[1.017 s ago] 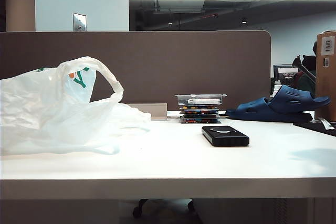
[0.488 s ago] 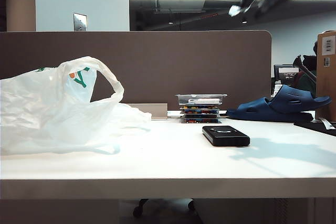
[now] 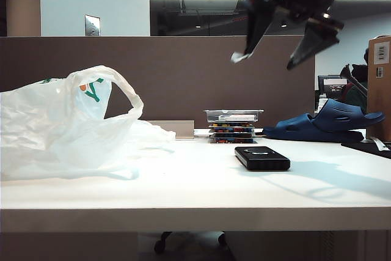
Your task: Put the power bank into the bag.
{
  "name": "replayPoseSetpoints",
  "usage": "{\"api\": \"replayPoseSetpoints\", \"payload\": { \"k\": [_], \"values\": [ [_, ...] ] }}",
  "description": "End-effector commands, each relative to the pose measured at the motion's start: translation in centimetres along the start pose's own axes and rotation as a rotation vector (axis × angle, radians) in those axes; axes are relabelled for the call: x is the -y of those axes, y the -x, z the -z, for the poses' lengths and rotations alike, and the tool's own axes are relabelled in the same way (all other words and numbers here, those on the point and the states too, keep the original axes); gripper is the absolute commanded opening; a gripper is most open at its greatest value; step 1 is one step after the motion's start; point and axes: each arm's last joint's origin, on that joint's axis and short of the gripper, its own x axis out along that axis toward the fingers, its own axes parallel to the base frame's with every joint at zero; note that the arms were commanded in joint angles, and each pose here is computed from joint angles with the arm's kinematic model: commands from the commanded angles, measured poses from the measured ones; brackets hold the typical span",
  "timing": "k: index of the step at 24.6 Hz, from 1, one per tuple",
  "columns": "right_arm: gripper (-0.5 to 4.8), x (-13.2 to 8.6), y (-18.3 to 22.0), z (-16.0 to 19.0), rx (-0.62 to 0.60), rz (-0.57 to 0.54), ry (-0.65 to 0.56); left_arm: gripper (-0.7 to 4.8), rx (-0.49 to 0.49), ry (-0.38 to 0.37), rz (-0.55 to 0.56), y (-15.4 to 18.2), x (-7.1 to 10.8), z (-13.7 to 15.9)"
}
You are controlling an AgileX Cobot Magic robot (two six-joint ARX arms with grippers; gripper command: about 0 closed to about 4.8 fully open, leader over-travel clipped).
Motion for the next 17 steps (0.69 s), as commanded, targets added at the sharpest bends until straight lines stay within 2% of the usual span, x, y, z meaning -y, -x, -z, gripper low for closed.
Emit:
{"api": "replayPoseSetpoints", "payload": {
  "k": [1,8,11,14,17],
  "values": [
    [4.79,-0.1,-1.1,-0.4,0.033,0.033,-0.027,-0.06,0.01,0.001,0.002,0.0,0.0,-0.2],
    [4.79,-0.9,-5.5,0.2,-0.003,0.102,-0.053,-0.06,0.01,0.001,0.002,0.0,0.0,-0.2],
    [4.79,-0.9,-7.2,0.6,-0.014,0.163,-0.07,-0.06,0.01,0.0,0.001,0.0,0.0,-0.2],
    [4.79,-0.8,-8.3,0.8,-0.024,0.168,-0.072,-0.06,0.01,0.001,0.001,0.0,0.0,-0.2],
    [4.79,-0.6,-9.9,1.2,-0.031,0.171,-0.124,-0.06,0.01,0.001,0.002,0.0,0.0,-0.2]
  ]
}}
